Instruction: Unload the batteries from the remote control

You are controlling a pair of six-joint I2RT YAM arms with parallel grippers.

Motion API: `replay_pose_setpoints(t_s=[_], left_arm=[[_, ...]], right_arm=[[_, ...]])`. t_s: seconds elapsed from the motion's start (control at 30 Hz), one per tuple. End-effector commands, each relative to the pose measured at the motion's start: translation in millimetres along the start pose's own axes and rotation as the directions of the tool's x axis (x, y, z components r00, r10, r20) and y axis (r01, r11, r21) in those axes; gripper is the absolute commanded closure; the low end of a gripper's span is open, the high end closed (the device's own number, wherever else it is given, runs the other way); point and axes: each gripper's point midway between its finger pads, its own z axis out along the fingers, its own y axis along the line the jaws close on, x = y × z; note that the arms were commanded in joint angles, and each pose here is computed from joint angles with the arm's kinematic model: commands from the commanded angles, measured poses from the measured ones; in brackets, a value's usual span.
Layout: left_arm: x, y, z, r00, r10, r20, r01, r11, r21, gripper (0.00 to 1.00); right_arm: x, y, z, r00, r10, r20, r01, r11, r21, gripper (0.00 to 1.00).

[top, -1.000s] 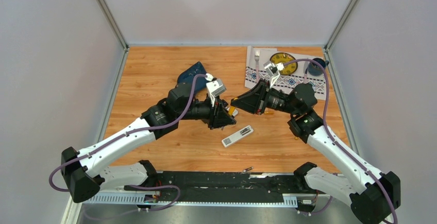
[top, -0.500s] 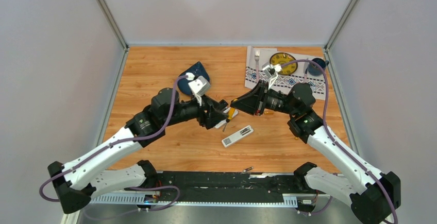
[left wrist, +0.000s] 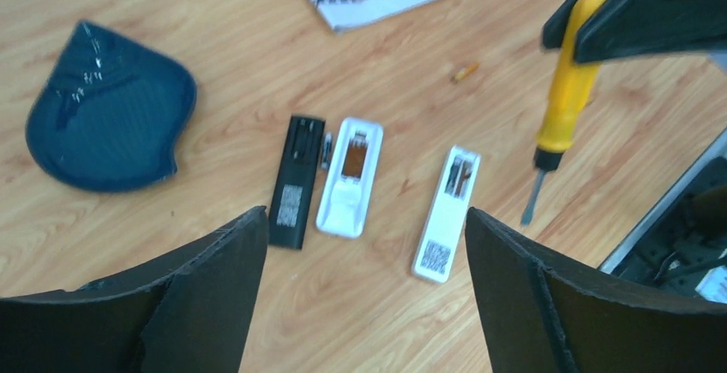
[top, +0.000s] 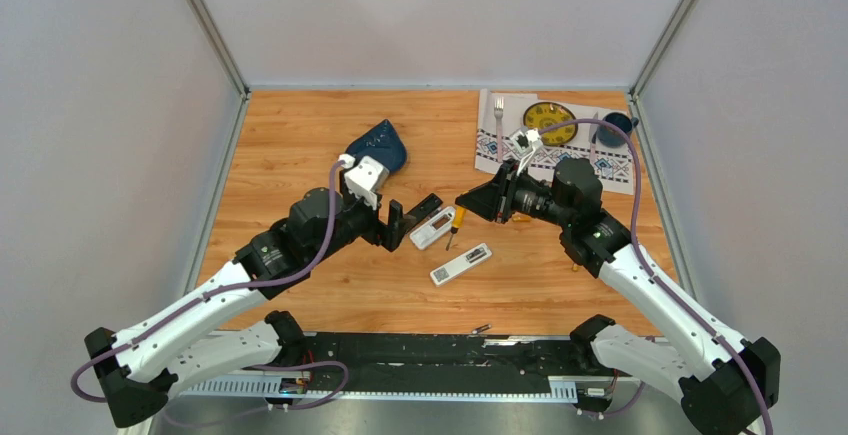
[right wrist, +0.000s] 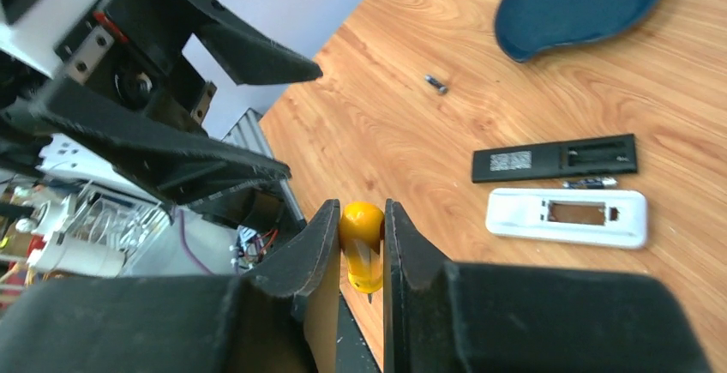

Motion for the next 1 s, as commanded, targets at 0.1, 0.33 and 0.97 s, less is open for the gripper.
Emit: replay_pose_setpoints(t_s=[0.1,0.33,0.97], left_arm=[[68.2,3.0,21.9,0.984,-0.051,-0.169,0.047,0.999,-0.028,0.0],[155.8,-26.8,59.6,0.898,-0.074,-0.434,0.127,0.987,0.094,0.0],[212.0,-82.8,100.8,0.745,0.202,-0.636,-0.076,0.972,0.221,0.04]], right_arm=[[4.9,-52.2,-11.5,0.997,0.064,0.042,-0.071,0.979,0.191,1.0],[24.7,-116.2,-36.9,0.957,0.263,0.121,-0.288,0.907,0.307,1.0],[45.5,-164.0,-64.5,0.911,0.374,0.175,-0.413,0.82,0.395,1.0]])
